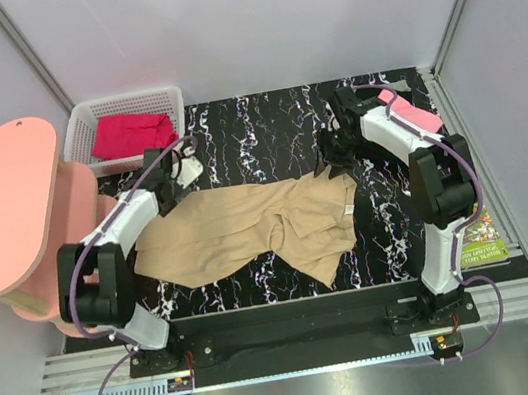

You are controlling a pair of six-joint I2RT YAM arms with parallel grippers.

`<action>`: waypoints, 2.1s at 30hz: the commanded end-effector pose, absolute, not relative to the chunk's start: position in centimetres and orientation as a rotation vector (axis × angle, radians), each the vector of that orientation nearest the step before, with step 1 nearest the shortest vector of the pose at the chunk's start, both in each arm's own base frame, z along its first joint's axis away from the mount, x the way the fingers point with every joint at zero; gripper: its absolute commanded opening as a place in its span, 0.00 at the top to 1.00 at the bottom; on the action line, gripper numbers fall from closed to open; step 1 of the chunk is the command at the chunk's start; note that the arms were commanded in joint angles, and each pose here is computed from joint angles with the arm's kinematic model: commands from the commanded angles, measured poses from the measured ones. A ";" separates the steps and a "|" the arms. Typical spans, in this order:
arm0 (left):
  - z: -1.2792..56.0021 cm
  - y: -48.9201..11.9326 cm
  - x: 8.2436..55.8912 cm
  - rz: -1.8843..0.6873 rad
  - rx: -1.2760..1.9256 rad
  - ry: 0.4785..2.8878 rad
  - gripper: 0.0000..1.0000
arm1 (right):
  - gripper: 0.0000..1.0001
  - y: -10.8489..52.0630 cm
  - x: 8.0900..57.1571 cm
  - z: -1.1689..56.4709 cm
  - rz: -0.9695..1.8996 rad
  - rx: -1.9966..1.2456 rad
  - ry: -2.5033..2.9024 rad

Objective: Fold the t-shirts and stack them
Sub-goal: Fold the flattened tshirt in 1/3 of the way

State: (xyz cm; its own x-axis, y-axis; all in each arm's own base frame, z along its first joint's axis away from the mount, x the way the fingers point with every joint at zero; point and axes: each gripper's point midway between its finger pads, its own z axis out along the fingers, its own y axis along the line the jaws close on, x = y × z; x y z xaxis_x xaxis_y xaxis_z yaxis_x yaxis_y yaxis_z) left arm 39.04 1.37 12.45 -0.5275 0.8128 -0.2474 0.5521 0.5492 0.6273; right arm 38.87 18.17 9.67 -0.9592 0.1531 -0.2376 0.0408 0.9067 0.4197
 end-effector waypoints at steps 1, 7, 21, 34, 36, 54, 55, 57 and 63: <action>10.2 1.5 39.7 0.659 1.070 2.299 0.39 | 0.50 18.6 38.7 8.9 0.630 0.164 2.810; 8.2 1.9 40.3 0.680 1.110 2.343 0.40 | 0.52 18.1 38.0 6.2 0.583 0.198 2.873; 5.7 2.9 43.1 0.772 1.165 2.375 0.40 | 0.53 15.9 39.5 0.9 0.614 0.328 2.953; 5.8 3.4 49.7 0.884 1.122 2.347 0.42 | 0.52 14.1 45.5 2.8 0.737 0.342 2.870; 7.2 3.2 49.6 0.878 1.094 2.323 0.43 | 0.44 14.4 45.3 5.2 0.716 0.285 2.832; 11.7 -2.4 29.5 0.522 1.233 2.290 0.39 | 0.36 19.5 25.9 15.6 0.494 0.052 2.688; 10.7 -2.4 28.8 0.504 1.237 2.316 0.40 | 0.37 18.9 23.4 12.3 0.481 0.084 2.766; 8.7 -2.3 27.7 0.479 1.264 2.344 0.40 | 0.39 18.8 22.1 11.4 0.533 0.199 2.742; 7.1 -1.9 29.2 0.548 1.279 2.340 0.41 | 0.36 17.3 19.5 8.2 0.530 0.349 2.761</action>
State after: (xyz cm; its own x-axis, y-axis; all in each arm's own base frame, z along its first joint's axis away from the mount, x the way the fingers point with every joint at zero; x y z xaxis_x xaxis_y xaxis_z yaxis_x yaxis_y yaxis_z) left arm 25.68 -0.99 5.55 -0.4980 0.8636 -0.0791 0.7579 0.4777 0.4443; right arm 16.83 16.32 5.80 -0.9785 0.1548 -0.1365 0.1091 0.9493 0.2949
